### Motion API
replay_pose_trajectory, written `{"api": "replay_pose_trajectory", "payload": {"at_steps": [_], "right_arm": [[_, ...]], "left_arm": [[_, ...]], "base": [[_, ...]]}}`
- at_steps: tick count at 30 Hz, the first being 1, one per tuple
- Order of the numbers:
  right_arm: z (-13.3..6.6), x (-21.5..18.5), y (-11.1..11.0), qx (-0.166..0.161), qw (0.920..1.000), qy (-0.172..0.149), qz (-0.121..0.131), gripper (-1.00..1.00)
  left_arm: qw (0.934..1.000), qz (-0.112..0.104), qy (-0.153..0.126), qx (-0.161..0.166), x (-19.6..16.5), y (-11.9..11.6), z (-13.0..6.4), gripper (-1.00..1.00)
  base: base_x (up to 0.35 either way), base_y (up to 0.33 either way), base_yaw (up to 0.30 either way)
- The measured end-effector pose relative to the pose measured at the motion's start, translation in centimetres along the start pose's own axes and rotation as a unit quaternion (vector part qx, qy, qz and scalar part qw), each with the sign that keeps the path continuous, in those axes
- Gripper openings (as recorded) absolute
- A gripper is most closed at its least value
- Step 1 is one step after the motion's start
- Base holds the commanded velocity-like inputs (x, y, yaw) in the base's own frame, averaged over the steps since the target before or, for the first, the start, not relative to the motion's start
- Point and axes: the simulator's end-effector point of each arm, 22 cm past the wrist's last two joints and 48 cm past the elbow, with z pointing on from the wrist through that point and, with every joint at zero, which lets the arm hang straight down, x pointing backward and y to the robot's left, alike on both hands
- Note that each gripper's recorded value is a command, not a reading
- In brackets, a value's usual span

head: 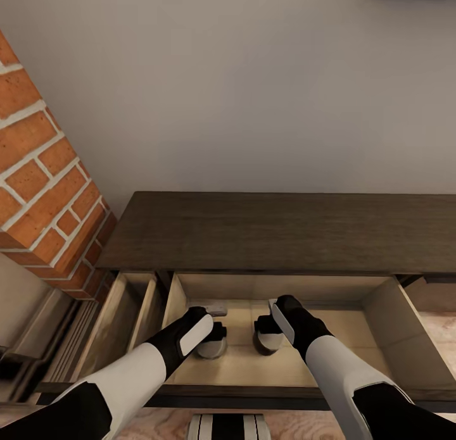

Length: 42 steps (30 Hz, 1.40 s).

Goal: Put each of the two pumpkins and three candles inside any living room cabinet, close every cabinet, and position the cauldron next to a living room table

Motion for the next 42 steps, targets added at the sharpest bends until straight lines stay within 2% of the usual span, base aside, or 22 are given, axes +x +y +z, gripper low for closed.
{"api": "replay_pose_trajectory", "payload": {"at_steps": [9,31,38,42], "right_arm": [[-0.1,-0.3,-0.1,-0.001,1.0000,-0.004,0.001,1.00],[-4.9,-3.1,0.0,0.001,0.9988,-0.049,-0.002,1.00],[-4.6,-2.8,-0.1,0.002,0.9987,-0.050,0.000,1.00],[-3.9,-2.9,-0.5,-0.002,0.9967,-0.080,0.011,1.00]], "left_arm": [[1.0000,0.001,-0.005,-0.001,-0.5,-0.2,-0.3,1.00],[0.9987,0.003,-0.050,0.000,-3.5,-0.5,-4.8,1.00],[0.9987,0.003,-0.050,0.001,-3.4,-0.6,-4.8,1.00],[0.9987,0.003,-0.051,0.004,-3.2,-0.8,-4.8,1.00]], "base": [[0.000,0.000,0.000],[0.000,0.000,0.000],[0.000,0.000,0.000],[0.000,0.000,0.000]]}}
